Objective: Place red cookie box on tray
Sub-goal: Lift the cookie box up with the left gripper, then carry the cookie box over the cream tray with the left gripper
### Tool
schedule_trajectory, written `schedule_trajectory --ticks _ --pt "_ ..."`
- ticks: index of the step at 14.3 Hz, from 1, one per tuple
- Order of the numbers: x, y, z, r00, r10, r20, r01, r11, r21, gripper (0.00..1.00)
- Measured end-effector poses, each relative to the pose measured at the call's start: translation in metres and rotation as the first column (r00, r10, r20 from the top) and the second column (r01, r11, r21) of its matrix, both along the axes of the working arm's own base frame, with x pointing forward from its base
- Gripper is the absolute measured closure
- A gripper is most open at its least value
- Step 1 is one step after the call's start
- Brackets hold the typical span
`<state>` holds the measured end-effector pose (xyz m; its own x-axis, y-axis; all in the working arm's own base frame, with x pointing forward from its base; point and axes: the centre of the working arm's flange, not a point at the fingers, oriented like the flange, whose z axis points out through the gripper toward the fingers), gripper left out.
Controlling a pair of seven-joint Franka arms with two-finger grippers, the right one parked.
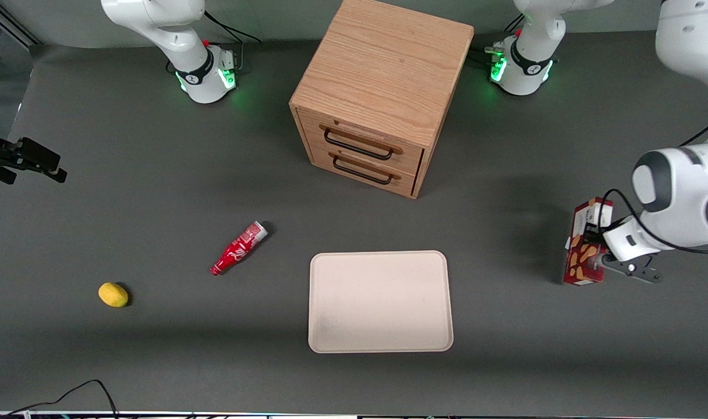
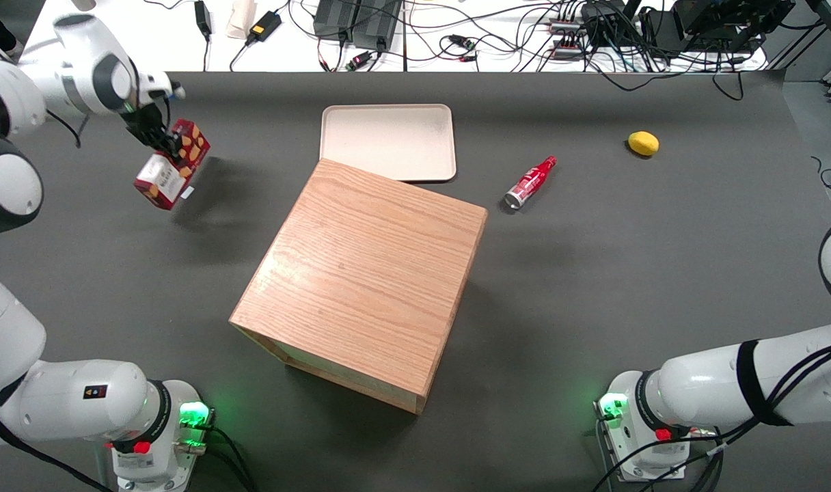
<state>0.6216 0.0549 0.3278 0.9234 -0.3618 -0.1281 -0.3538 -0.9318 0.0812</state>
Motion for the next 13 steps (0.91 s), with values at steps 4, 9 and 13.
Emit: schedule_trajectory --ticks 4,9,13 --pt "0.006 -0.009 0.131 0.999 -0.018 -0.034 0.017 1.000 -0.009 0.66" --pt "0.008 -0.018 0.213 1.000 -0.001 -0.012 0.001 1.000 -0.004 0.66" --pt "0.014 -0.101 0.220 0.994 0.108 -0.018 -0.108 0.994 0.001 0.66"
